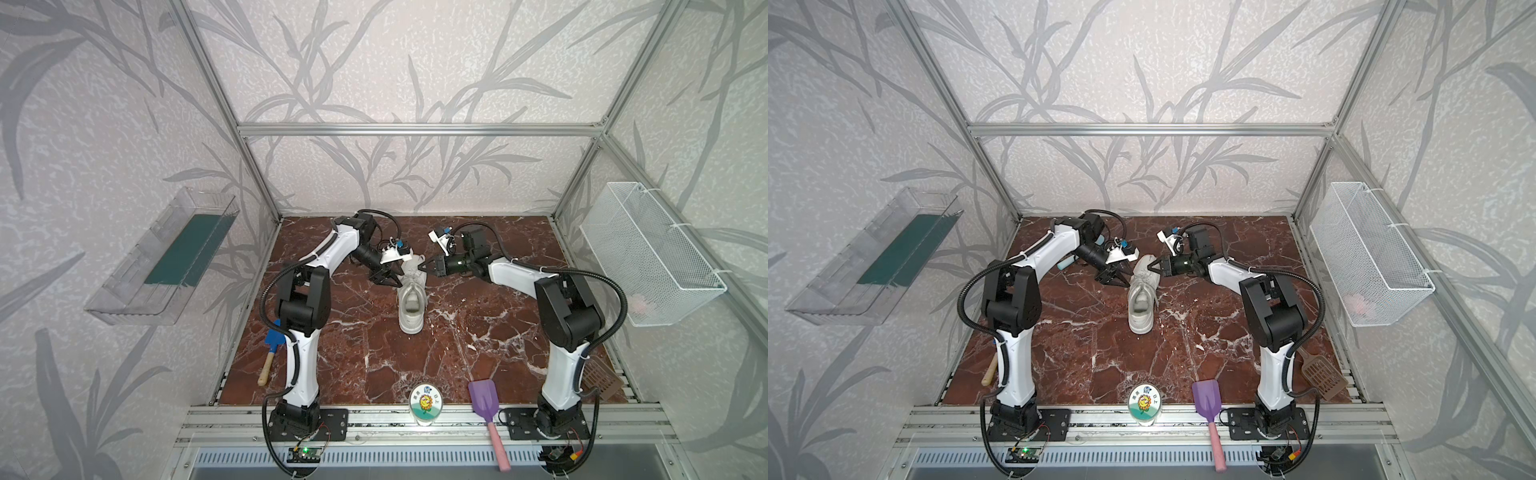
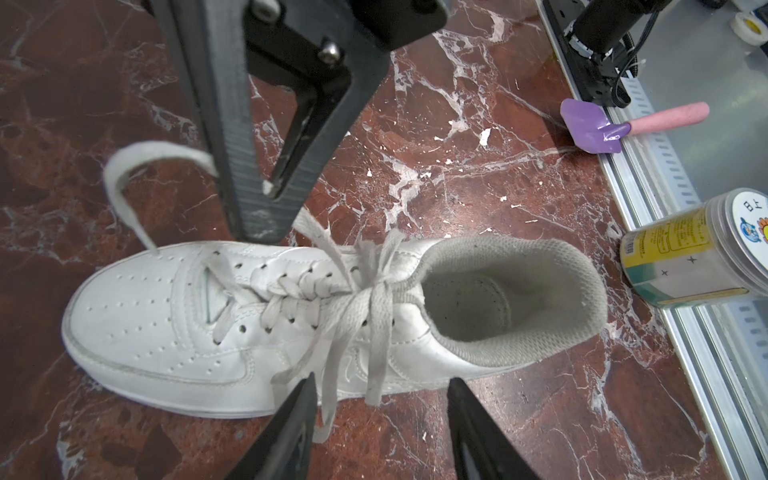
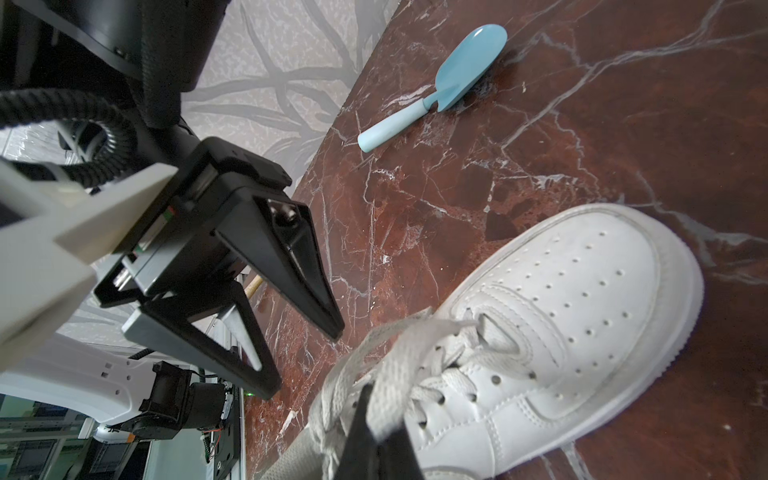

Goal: Tie the shoes

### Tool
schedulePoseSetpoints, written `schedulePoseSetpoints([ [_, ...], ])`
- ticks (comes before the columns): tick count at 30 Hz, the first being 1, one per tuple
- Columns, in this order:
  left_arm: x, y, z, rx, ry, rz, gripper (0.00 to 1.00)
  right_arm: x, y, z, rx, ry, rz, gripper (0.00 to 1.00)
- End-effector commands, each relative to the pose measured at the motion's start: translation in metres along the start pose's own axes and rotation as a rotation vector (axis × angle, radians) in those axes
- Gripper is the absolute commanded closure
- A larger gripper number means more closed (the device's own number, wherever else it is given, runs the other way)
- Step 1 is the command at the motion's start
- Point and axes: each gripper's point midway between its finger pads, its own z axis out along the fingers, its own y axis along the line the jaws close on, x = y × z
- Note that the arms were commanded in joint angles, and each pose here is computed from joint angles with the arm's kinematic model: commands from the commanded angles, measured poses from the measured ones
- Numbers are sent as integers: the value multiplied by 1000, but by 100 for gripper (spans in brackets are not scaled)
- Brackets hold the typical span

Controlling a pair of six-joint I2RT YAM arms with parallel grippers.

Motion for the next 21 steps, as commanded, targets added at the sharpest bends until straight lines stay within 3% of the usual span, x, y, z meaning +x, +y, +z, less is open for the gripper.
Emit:
schedulePoseSetpoints([
  [1,-4,2,2,18,4,45,47,-4,9,-2,-25,0,-10,100],
  [15,1,20,11,16,15,57,50,-3,10,-2,-32,12,-12,100],
  [21,1,19,15,47,5,52,57,-1,11,-3,-35,17,-14,100],
])
